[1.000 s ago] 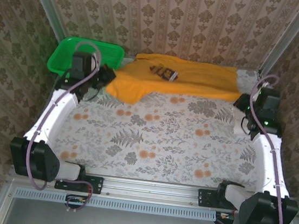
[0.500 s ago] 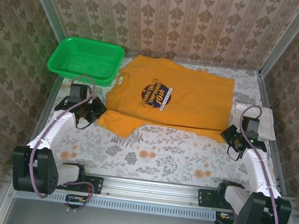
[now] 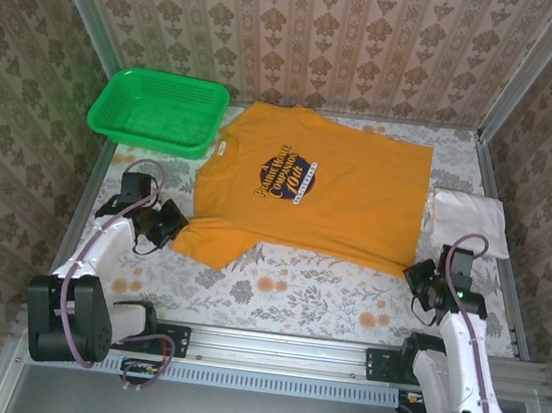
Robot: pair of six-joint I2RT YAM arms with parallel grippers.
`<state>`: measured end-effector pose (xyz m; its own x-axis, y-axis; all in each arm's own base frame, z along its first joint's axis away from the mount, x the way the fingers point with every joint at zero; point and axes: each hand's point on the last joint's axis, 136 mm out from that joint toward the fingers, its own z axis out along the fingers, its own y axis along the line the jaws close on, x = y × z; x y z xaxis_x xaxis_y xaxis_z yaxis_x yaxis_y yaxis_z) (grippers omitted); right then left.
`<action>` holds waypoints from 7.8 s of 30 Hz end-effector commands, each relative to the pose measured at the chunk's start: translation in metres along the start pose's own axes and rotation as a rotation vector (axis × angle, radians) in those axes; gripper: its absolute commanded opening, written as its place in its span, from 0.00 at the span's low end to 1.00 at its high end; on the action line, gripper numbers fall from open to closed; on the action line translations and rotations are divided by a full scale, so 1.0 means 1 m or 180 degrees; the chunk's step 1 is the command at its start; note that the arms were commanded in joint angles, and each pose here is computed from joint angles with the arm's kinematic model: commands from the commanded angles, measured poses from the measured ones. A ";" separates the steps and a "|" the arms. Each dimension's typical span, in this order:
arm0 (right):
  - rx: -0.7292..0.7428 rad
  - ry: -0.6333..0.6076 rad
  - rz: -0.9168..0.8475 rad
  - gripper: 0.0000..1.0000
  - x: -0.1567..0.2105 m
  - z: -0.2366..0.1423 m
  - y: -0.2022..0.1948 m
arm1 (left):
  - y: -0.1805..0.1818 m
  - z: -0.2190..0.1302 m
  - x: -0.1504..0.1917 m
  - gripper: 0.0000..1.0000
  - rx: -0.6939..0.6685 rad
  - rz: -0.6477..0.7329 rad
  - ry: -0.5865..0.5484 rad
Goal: Fold and stack the t-shirts
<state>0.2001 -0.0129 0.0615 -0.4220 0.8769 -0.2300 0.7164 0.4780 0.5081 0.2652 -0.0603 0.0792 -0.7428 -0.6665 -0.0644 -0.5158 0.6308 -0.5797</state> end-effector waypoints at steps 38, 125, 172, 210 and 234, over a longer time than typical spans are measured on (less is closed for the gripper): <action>0.0033 0.0209 -0.1214 0.64 -0.130 0.178 0.175 | -0.161 0.154 -0.024 1.00 -0.0104 0.1423 0.0139; -0.0784 0.0906 -0.2408 0.70 0.085 0.063 0.193 | -0.001 0.056 0.137 0.24 -0.0232 0.0739 0.0633; -0.0205 0.2305 -0.4344 0.25 0.266 0.052 0.112 | 0.014 0.012 0.096 0.69 -0.0111 0.0460 0.0262; -0.0154 0.2346 -0.4399 0.14 0.268 0.054 0.110 | -0.023 0.061 0.069 0.42 0.0054 0.0528 0.0365; -0.1346 0.1857 -0.3577 0.26 0.213 0.032 0.197 | -0.012 0.064 0.134 0.37 -0.0147 0.0505 0.0577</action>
<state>0.2676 0.2683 0.0735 -0.9273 -0.1928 -0.3209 -0.3395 0.7944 0.5037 0.2043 -0.1891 0.0286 -0.8911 -0.4539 -0.0015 -0.3747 0.7375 -0.5619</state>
